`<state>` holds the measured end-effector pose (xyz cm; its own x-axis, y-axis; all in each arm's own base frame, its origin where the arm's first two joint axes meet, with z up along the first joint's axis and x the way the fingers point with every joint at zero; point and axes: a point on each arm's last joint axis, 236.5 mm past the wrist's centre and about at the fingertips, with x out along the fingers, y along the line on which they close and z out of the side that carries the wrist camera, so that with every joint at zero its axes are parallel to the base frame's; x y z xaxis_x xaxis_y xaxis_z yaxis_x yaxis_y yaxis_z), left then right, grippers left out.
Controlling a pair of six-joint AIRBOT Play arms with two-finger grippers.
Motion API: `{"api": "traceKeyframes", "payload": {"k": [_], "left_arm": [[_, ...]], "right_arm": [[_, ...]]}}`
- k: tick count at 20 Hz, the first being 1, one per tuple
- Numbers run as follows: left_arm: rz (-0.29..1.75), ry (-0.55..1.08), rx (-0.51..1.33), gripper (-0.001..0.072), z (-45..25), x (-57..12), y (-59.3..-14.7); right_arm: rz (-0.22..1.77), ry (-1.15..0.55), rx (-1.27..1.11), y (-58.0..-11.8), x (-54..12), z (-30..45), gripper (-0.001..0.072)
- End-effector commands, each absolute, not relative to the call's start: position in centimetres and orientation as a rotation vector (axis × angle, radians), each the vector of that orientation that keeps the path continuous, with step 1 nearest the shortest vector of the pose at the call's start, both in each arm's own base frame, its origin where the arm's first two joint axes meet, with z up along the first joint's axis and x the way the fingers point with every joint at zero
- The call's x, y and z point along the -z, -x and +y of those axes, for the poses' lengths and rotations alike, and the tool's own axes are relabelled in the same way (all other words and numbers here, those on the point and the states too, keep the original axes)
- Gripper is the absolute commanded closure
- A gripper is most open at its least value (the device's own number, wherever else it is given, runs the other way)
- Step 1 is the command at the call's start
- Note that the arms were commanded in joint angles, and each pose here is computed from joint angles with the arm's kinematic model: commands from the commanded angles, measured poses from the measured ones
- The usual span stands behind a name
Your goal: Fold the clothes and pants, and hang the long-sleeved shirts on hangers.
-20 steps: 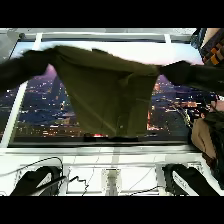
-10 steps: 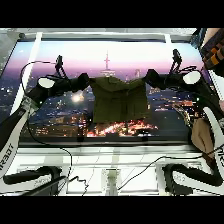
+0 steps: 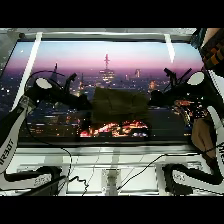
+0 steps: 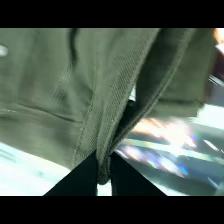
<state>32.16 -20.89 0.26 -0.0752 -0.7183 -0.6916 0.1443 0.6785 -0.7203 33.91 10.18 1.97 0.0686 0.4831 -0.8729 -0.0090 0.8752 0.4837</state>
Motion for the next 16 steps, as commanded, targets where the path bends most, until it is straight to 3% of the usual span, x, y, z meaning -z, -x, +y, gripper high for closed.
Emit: {"api": "traceKeyframes", "payload": {"k": [1, 2, 3, 4, 5, 10, 12, 13, 16], "left_arm": [[1.638, 0.424, 0.735, 0.0687, -19.4, 1.6, -29.4], [1.642, 0.425, 0.735, 0.0673, -19.4, 1.7, -29.4], [1.646, 0.425, 0.735, 0.0498, -19.4, 1.8, -29.4], [1.648, 0.426, 0.735, 0.017, -19.4, 1.9, -29.4], [1.642, 0.42, 0.738, -0.0013, -19.4, 1.9, -29.5], [1.534, 0.427, 0.691, -0.0012, -19.1, 2.4, -32.2], [1.489, 0.461, 0.678, -0.0012, -19.4, 2.1, -33.4], [1.473, 0.481, 0.678, -0.0012, -19.6, 1.9, -33.8], [1.441, 0.513, 0.672, -0.0012, -19.9, 1.5, -34.6]], "right_arm": [[1.569, -0.312, -0.37, -31.5, -1.1, 8.7, 0.0672], [1.549, -0.31, -0.362, -32.0, -1.1, 8.6, 0.0658], [1.515, -0.307, -0.349, -32.9, -1.0, 8.5, 0.0503], [1.477, -0.298, -0.329, -33.8, -0.9, 8.1, 0.024], [1.436, -0.289, -0.308, -34.9, -0.8, 7.7, 0.011], [1.201, -0.219, -0.176, -41.0, -0.6, 4.3, 0.0112], [1.258, -0.25, -0.166, -40.9, 1.7, 3.1, 0.0161], [1.316, -0.281, -0.213, -40.1, 3.0, 3.3, 0.0267], [1.42, -0.52, -0.474, -38.2, 4.3, 6.5, 0.0277]]}}
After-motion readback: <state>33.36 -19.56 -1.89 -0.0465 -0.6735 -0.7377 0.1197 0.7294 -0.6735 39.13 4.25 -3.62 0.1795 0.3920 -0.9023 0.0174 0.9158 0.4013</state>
